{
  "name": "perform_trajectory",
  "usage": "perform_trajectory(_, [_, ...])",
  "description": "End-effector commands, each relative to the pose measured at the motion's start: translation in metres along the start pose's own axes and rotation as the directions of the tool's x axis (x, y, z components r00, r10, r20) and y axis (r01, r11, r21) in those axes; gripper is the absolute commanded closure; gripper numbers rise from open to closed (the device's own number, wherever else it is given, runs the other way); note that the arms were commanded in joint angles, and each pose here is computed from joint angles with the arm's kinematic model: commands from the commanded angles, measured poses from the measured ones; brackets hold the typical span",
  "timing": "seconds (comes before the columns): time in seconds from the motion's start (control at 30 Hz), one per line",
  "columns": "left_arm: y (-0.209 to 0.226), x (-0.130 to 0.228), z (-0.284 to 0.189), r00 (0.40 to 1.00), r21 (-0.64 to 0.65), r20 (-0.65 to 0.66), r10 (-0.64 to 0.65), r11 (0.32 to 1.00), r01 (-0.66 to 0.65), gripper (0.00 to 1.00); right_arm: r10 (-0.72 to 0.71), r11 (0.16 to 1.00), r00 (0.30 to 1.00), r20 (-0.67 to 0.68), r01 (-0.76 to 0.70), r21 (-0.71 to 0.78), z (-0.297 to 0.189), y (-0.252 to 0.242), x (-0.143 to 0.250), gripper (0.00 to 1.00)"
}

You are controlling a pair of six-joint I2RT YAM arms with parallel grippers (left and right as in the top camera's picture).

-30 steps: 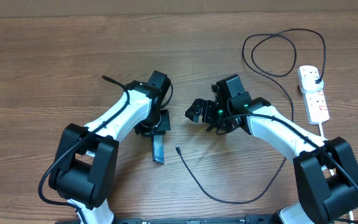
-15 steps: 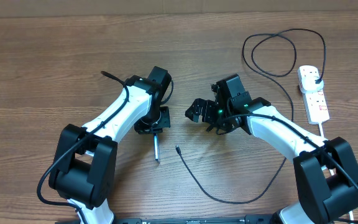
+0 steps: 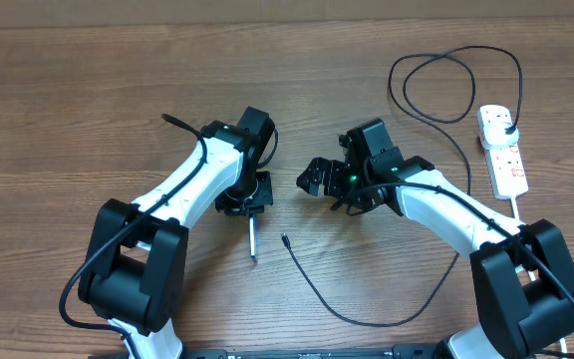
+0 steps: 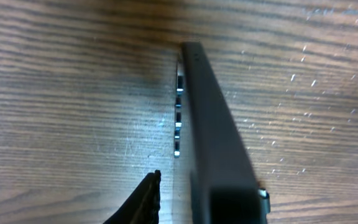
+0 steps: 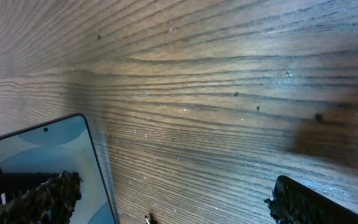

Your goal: Plug charger to phone and switch on socket

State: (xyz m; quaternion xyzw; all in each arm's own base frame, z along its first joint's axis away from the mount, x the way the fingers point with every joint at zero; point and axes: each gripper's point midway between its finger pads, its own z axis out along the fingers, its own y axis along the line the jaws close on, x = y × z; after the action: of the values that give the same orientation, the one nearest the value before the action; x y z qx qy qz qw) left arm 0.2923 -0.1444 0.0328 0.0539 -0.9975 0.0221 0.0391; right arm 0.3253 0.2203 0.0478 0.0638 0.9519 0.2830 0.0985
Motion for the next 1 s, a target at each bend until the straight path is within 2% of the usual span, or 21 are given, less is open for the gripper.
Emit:
perform_trajectory(0.0, [-0.005, -0.0011, -0.0058, 1.0, 0.011, 0.008, -0.002, 1.0, 0.002, 0.8, -0.007, 1.0, 1.0, 0.008, 0.007, 0.008, -0.0011, -0.0024, -0.0003, 0.0])
perform_trajectory(0.1, [-0.0046, -0.0011, -0.0057, 1.0, 0.009, 0.008, -0.003, 1.0, 0.002, 0.87, -0.007, 1.0, 1.0, 0.009, 0.007, 0.007, -0.0011, -0.0023, -0.0004, 0.0])
perform_trajectory(0.17, [-0.0045, -0.001, -0.0057, 1.0, 0.009, 0.008, -0.003, 1.0, 0.003, 0.88, -0.007, 1.0, 1.0, 0.009, 0.007, 0.007, -0.0011, -0.0023, -0.0004, 0.0])
perform_trajectory(0.2, [-0.0045, -0.001, -0.0057, 1.0, 0.009, 0.008, -0.003, 1.0, 0.003, 0.87, -0.007, 1.0, 1.0, 0.009, 0.007, 0.008, -0.0011, -0.0024, -0.0005, 0.0])
perform_trajectory(0.3, [-0.0045, -0.0008, -0.0057, 1.0, 0.009, 0.007, -0.003, 1.0, 0.003, 0.73, -0.007, 1.0, 1.0, 0.009, 0.007, 0.008, -0.0011, -0.0024, -0.0005, 0.0])
perform_trajectory(0.37, [-0.0041, 0.0002, -0.0057, 1.0, 0.007, 0.003, -0.003, 1.0, 0.003, 0.7, -0.007, 1.0, 1.0, 0.009, 0.007, 0.007, -0.0011, -0.0023, -0.0004, 0.0])
perform_trajectory(0.6, [-0.0074, 0.0049, -0.0058, 1.0, 0.028, -0.02, -0.003, 1.0, 0.004, 0.7, -0.008, 1.0, 1.0, 0.009, 0.008, 0.008, -0.0011, -0.0024, -0.0005, 0.0])
perform_trajectory(0.7, [-0.0068, 0.0043, -0.0058, 1.0, 0.024, -0.017, -0.003, 1.0, 0.003, 0.8, -0.008, 1.0, 1.0, 0.009, 0.008, 0.008, -0.0011, -0.0024, -0.0005, 0.0])
perform_trajectory(0.97, [-0.0072, 0.0039, -0.0058, 1.0, 0.026, -0.016, -0.006, 1.0, 0.007, 0.75, -0.008, 1.0, 1.0, 0.009, 0.008, 0.008, -0.0011, -0.0024, -0.0005, 0.0])
